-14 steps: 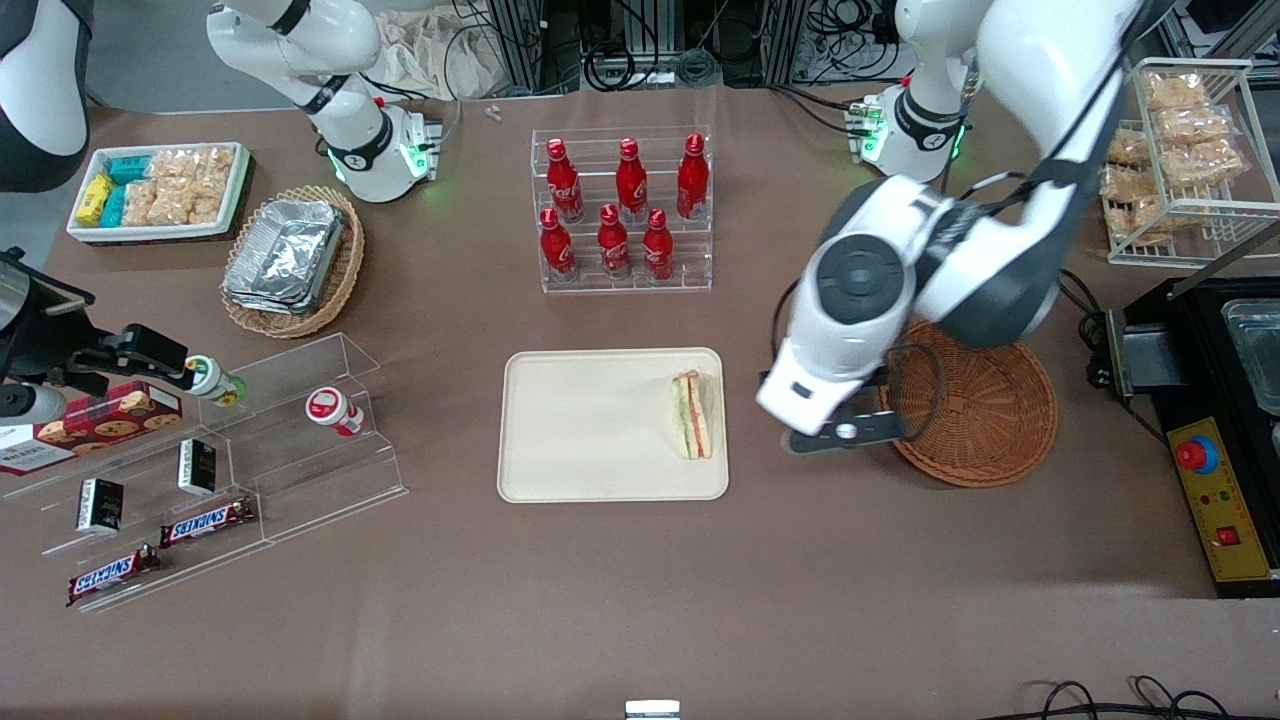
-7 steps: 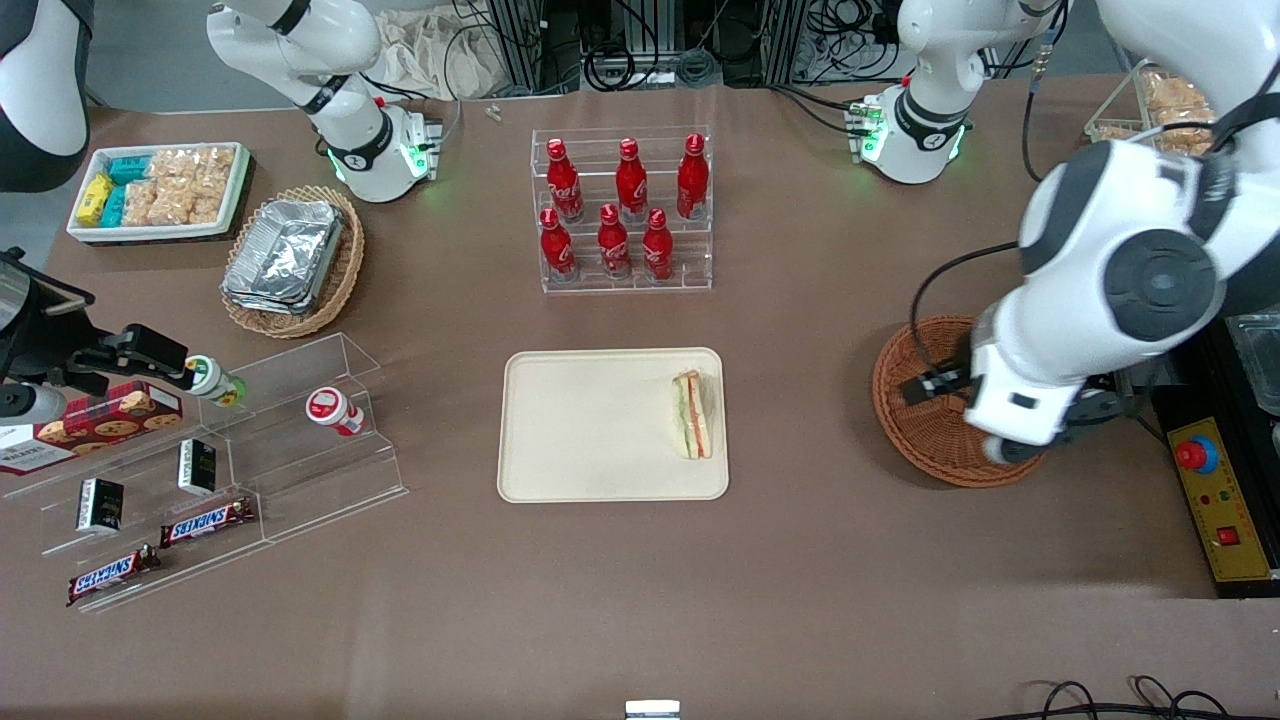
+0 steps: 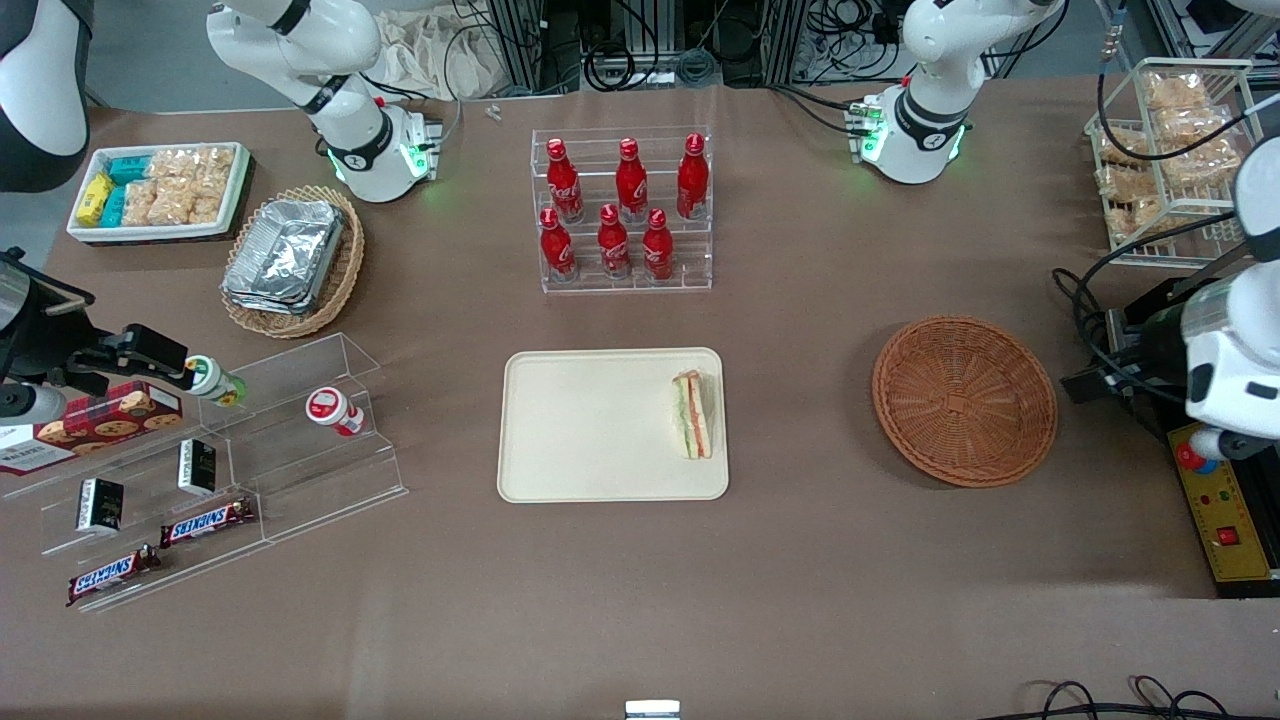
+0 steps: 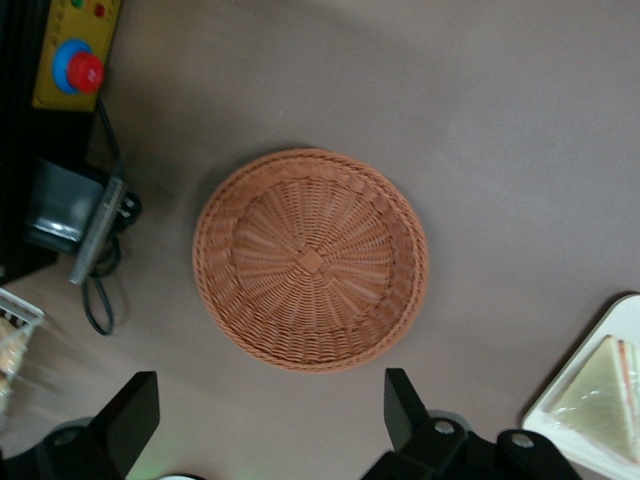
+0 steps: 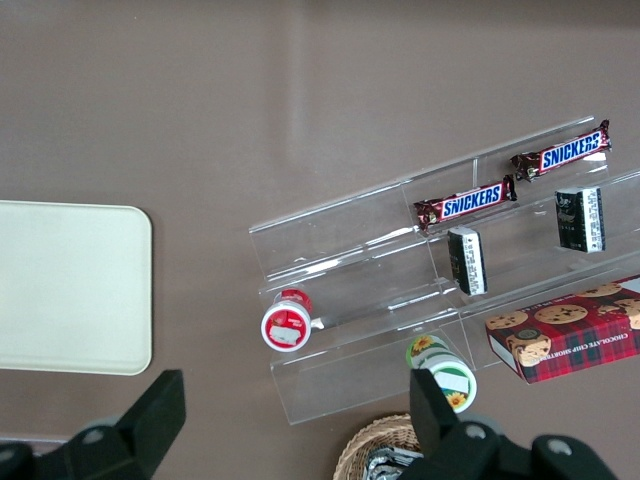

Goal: Place sandwich from basket to tray

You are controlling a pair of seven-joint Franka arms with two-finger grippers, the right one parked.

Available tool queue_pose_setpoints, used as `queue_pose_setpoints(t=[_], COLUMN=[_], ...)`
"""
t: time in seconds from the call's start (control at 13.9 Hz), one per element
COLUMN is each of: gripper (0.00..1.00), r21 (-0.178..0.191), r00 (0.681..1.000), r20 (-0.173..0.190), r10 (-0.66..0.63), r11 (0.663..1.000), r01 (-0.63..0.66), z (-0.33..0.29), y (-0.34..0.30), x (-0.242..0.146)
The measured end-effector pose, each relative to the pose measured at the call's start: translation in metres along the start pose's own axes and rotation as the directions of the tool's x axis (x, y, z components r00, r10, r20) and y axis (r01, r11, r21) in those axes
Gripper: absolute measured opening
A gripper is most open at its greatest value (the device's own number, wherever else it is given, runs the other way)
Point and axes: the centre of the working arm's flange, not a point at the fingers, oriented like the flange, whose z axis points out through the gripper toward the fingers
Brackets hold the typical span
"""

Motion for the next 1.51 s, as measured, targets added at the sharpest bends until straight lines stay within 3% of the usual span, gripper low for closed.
queue_pose_setpoints(t=[0.29, 0.79, 1.22, 1.51], gripper=[1.0, 1.0, 1.0, 1.0], r21=[0.004, 0.039, 0.019, 0.015], r00=[0.994, 0.99, 0.986, 0.984], r20=[-0.015, -0.019, -0.022, -0.046], r10=[0.105, 0.138, 0.165, 0.17], r11=[0.994, 0.99, 0.986, 0.985], r01=[-0.105, -0.137, -0.165, -0.17], z=[-0.008, -0.012, -0.017, -0.027], y=[-0.024, -0.045, -0.054, -0.054], x=[0.005, 0.008, 0.009, 0.009])
